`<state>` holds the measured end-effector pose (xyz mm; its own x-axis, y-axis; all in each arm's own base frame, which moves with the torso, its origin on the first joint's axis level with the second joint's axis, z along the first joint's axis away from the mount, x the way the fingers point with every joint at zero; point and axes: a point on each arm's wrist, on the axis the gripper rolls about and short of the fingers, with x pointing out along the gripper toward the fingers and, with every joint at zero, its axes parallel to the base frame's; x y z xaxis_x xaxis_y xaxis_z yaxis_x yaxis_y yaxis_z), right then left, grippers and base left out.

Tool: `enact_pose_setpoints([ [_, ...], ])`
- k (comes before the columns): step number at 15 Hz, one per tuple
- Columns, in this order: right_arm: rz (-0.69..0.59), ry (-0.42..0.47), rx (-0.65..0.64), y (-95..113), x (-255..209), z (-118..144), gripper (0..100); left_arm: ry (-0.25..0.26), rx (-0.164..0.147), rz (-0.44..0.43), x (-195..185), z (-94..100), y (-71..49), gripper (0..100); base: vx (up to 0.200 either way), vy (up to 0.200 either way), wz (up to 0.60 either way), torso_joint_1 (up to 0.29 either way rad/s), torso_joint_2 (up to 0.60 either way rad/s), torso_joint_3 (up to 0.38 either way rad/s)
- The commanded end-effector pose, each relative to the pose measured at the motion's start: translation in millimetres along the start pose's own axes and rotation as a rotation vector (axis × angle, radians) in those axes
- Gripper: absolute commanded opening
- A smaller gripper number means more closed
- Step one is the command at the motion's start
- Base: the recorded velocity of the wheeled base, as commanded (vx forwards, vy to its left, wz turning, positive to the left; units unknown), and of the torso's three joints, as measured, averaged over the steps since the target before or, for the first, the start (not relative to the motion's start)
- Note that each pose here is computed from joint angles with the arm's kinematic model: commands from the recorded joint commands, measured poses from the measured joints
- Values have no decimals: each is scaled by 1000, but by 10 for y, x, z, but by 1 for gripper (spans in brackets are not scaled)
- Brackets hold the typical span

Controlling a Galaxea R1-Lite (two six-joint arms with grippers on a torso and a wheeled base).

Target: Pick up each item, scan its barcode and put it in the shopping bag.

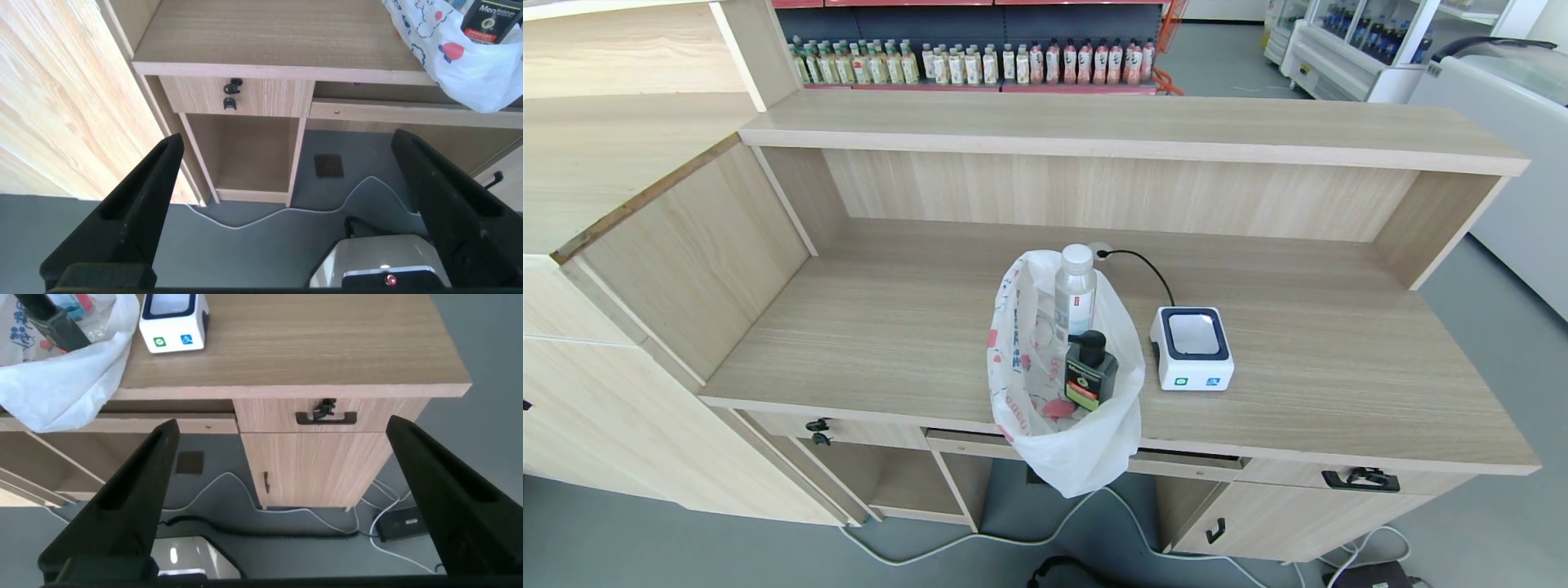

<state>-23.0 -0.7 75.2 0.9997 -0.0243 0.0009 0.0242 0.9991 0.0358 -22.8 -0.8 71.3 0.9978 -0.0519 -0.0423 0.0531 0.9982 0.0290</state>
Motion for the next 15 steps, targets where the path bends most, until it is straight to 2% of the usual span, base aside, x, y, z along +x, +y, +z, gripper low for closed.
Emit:
enact_pose_setpoints([
  [1, -7, 4, 15, -1, 2, 0, 100, 1, 0, 0, 0, 0, 0, 100, 0, 0, 0, 0, 0, 0],
  [15, -5, 4, 13, -1, 2, 0, 100, 1, 0, 0, 0, 0, 0, 100, 0, 0, 0, 0, 0, 0],
])
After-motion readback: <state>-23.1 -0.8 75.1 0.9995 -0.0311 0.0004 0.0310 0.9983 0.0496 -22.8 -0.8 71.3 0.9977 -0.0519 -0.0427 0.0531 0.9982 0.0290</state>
